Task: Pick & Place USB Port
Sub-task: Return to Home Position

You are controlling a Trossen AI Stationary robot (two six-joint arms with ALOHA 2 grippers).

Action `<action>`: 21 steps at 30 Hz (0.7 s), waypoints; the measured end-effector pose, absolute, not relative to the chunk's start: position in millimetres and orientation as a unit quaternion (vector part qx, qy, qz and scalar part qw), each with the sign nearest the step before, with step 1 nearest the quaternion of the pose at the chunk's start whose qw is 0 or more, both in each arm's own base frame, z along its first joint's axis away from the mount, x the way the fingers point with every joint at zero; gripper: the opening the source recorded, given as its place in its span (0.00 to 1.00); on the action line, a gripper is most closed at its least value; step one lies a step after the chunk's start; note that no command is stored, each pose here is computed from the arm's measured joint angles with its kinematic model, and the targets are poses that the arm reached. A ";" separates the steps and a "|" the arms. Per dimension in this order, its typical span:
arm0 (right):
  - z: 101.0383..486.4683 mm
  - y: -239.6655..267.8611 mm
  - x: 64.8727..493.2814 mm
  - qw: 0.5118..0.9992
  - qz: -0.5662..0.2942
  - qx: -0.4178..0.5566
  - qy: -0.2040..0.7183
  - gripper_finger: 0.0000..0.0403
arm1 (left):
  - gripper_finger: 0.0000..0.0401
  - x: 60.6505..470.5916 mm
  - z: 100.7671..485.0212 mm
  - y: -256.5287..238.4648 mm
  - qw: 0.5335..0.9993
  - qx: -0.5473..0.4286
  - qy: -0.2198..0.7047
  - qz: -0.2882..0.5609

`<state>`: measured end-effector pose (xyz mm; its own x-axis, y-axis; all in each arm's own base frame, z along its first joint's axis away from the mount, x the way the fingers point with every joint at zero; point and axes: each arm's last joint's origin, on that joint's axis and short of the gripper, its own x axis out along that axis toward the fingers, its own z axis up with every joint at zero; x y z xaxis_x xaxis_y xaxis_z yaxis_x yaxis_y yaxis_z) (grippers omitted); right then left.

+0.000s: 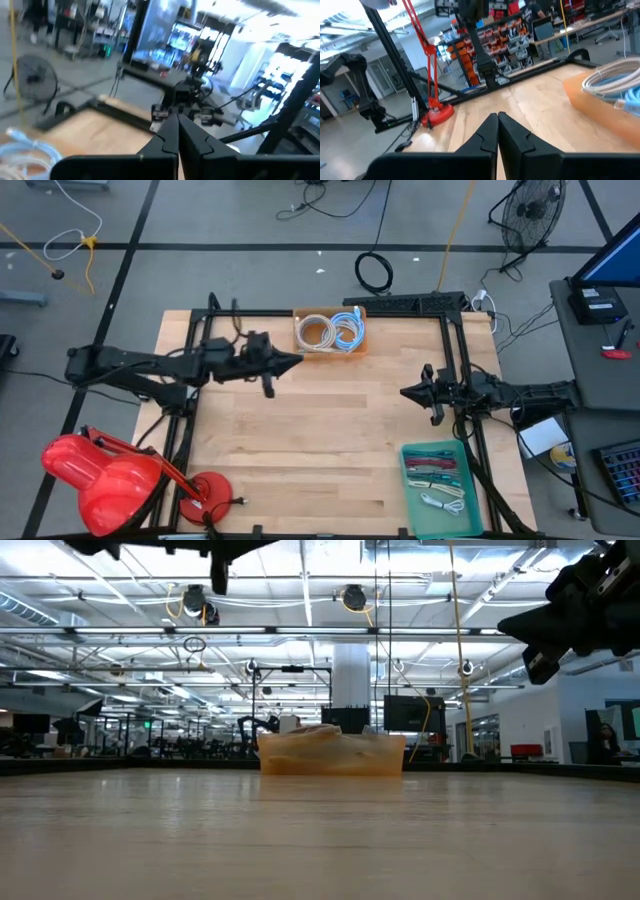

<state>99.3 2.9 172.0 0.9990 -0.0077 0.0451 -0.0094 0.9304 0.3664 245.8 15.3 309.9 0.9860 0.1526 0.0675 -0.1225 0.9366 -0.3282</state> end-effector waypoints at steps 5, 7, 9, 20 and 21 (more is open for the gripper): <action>170.8 2.9 100.5 0.982 -0.001 0.186 -0.015 0.00 | 0.00 222.7 288.2 14.3 0.989 -0.118 -0.038 0.077; 170.5 2.9 100.8 0.982 -0.001 0.186 -0.013 0.00 | 0.00 209.2 278.9 15.6 0.987 -0.123 -0.037 0.093; 170.5 2.9 100.7 0.982 -0.001 0.186 -0.013 0.00 | 0.00 196.7 273.4 15.9 0.985 -0.130 -0.048 0.102; 170.5 2.9 100.8 0.982 -0.002 0.186 -0.013 0.00 | 0.00 147.1 228.7 14.3 0.979 -0.161 -0.029 0.123; 170.4 2.9 100.9 0.982 -0.001 0.186 -0.013 0.00 | 0.00 143.8 227.1 14.3 0.978 -0.165 -0.030 0.126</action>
